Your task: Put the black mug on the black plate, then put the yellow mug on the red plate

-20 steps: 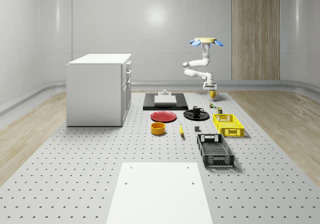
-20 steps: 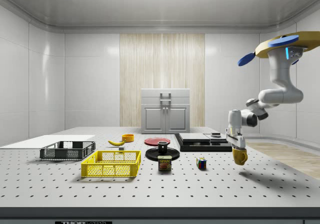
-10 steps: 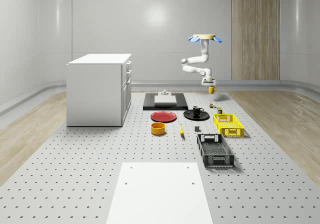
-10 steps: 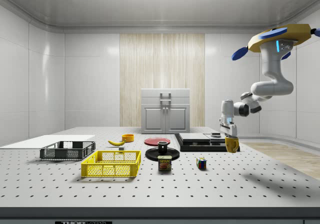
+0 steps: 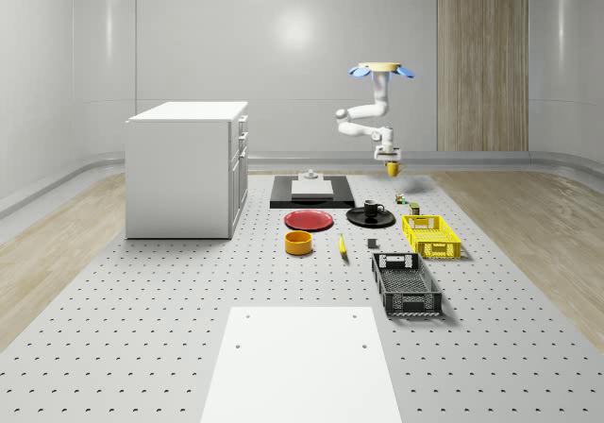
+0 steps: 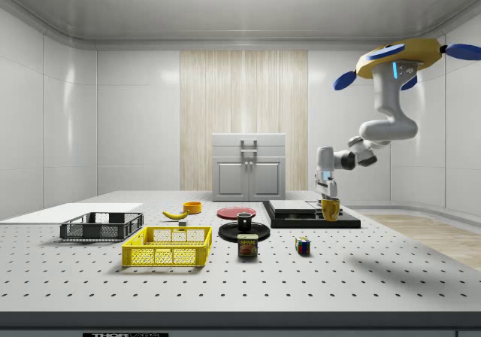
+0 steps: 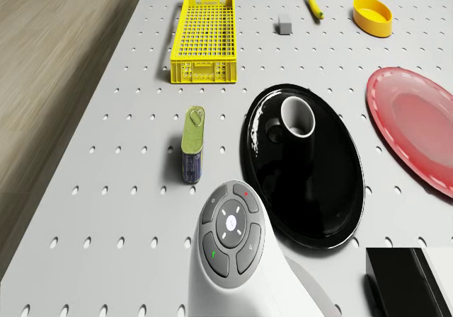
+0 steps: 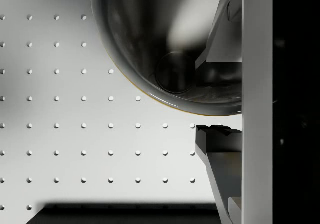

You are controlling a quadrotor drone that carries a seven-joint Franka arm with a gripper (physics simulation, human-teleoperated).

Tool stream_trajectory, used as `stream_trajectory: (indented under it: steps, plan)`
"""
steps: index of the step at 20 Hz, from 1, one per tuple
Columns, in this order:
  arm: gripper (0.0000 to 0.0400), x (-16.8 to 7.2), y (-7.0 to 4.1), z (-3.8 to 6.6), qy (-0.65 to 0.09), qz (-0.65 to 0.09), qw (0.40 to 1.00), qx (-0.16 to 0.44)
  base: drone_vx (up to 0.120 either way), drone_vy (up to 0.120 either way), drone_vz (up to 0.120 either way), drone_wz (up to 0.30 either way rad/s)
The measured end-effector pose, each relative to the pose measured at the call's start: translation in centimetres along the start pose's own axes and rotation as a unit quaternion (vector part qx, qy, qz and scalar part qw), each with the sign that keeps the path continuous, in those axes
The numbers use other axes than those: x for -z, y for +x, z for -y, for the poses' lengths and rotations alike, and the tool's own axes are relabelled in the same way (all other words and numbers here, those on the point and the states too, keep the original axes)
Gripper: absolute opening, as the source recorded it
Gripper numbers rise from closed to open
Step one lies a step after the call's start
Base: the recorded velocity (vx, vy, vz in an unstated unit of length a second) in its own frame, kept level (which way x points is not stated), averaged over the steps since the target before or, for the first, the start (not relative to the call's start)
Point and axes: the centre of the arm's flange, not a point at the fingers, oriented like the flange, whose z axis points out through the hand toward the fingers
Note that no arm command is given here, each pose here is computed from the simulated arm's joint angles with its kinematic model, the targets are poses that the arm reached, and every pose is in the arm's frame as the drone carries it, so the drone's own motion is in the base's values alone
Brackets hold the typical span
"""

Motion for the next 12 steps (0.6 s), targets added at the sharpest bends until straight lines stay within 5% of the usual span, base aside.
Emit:
stream_trajectory:
  steps: [12]
  plan:
    - [0.0110,0.01,0.00,0.00,0.000,0.000,1.000,0.000,0.120,-0.120,0.000,0.000]
